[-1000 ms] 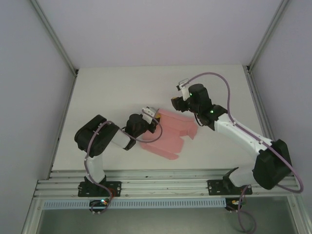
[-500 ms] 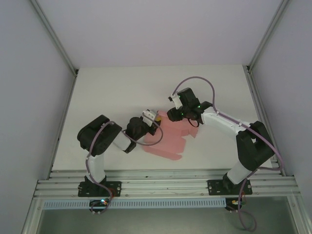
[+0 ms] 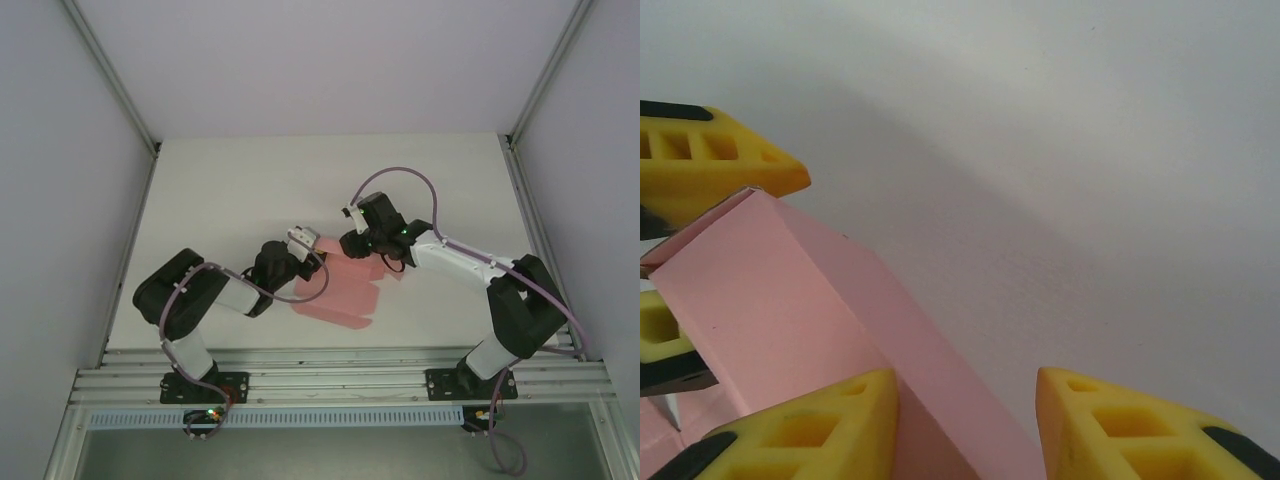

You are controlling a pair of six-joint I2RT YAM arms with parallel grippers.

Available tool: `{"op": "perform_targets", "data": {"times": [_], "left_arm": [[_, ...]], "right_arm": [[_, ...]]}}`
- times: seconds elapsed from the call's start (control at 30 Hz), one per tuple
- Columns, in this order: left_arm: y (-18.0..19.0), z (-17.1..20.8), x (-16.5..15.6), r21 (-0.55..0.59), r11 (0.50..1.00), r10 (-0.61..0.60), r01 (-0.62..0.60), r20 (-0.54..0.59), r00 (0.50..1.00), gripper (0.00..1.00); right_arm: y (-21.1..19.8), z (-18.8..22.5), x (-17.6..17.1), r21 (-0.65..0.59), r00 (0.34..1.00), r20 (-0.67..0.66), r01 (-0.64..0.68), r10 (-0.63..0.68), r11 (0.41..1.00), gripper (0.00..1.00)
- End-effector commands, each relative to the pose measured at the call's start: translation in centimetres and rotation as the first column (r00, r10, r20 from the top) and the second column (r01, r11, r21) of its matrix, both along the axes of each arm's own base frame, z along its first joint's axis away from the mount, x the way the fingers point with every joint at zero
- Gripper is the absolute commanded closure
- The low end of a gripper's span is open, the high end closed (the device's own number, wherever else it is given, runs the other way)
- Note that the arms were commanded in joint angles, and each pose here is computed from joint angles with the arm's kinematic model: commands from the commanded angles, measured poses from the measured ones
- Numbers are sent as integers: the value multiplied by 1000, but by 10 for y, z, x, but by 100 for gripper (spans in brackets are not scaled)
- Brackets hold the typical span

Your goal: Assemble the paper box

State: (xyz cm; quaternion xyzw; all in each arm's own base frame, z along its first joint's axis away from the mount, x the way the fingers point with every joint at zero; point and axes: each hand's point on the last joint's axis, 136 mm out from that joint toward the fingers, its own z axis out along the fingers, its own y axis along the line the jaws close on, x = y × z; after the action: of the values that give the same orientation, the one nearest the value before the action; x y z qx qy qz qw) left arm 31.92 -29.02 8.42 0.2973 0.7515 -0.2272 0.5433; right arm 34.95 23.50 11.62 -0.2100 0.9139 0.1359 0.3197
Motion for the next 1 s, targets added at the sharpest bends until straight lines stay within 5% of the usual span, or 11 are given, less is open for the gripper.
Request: {"op": "perform_targets", "data": {"times": [0.0, 0.27, 0.5, 0.83, 0.97], "left_arm": [[6, -2, 2, 45, 998, 34, -34, 5, 999, 64], [6, -25, -2, 127, 992, 38, -28, -85, 996, 68], [12, -26, 18, 130, 981, 148, -145, -14, 989, 100], [21, -21, 52, 164, 917, 363, -365, 42, 931, 100], [9, -26, 39, 145, 954, 263, -262, 16, 965, 94]], "right_arm": [[-17, -19, -13, -69, 998, -55, 39, -43, 997, 59], [-17, -18, -8, -79, 997, -50, 47, -51, 996, 60], [-14, -24, -14, -63, 996, -79, 41, -46, 997, 60], [-10, -31, -25, -38, 987, -139, 71, -76, 997, 60], [-11, -36, -27, -39, 983, -155, 90, -95, 995, 60]]}}
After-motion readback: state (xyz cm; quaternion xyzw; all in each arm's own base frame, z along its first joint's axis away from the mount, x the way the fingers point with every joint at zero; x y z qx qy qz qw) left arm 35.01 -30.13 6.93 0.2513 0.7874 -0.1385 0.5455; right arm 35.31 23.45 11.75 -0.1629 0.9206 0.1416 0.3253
